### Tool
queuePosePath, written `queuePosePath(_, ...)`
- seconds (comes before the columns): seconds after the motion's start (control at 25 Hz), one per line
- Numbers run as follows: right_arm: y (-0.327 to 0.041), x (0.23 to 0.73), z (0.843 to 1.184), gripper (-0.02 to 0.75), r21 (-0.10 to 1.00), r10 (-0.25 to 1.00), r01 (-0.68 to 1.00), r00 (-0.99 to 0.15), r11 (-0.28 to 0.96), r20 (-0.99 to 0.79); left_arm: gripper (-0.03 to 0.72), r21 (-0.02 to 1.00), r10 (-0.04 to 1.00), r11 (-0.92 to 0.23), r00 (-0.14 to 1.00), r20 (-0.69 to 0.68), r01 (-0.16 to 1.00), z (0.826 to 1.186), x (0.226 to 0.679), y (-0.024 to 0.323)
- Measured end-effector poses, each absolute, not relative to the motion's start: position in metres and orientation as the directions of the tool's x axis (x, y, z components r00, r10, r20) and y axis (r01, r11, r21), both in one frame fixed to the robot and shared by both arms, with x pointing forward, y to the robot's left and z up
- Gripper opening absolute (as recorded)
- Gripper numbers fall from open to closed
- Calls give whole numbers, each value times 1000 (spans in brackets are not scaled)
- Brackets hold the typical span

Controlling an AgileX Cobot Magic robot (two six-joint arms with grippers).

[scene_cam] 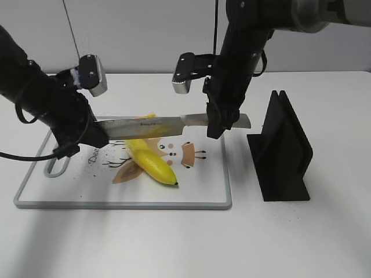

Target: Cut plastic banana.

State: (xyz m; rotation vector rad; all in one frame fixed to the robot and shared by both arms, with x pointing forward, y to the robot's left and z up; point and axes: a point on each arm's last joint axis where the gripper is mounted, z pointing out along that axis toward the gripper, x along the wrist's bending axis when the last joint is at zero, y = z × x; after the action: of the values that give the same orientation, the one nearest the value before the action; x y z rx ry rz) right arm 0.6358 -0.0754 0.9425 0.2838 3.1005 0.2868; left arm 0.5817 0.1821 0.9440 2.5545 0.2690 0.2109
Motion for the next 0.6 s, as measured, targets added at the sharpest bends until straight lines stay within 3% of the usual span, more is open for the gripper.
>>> queuePosePath(0.16, -76, 635, 953, 245, 193, 183, 176, -983, 965, -18, 226, 560, 225, -819, 968, 114, 124, 959, 578, 182)
queuePosePath(0.4, -79, 633, 961, 223, 185, 176, 170, -984, 968, -21, 559, 592, 265, -794, 956, 126, 142, 980, 572, 182)
queuePosePath(0.6, -82, 632, 960, 182, 151, 154, 149, -988, 977, -23, 621, 618, 282, -777, 945, 167, 122, 1003, 565, 183)
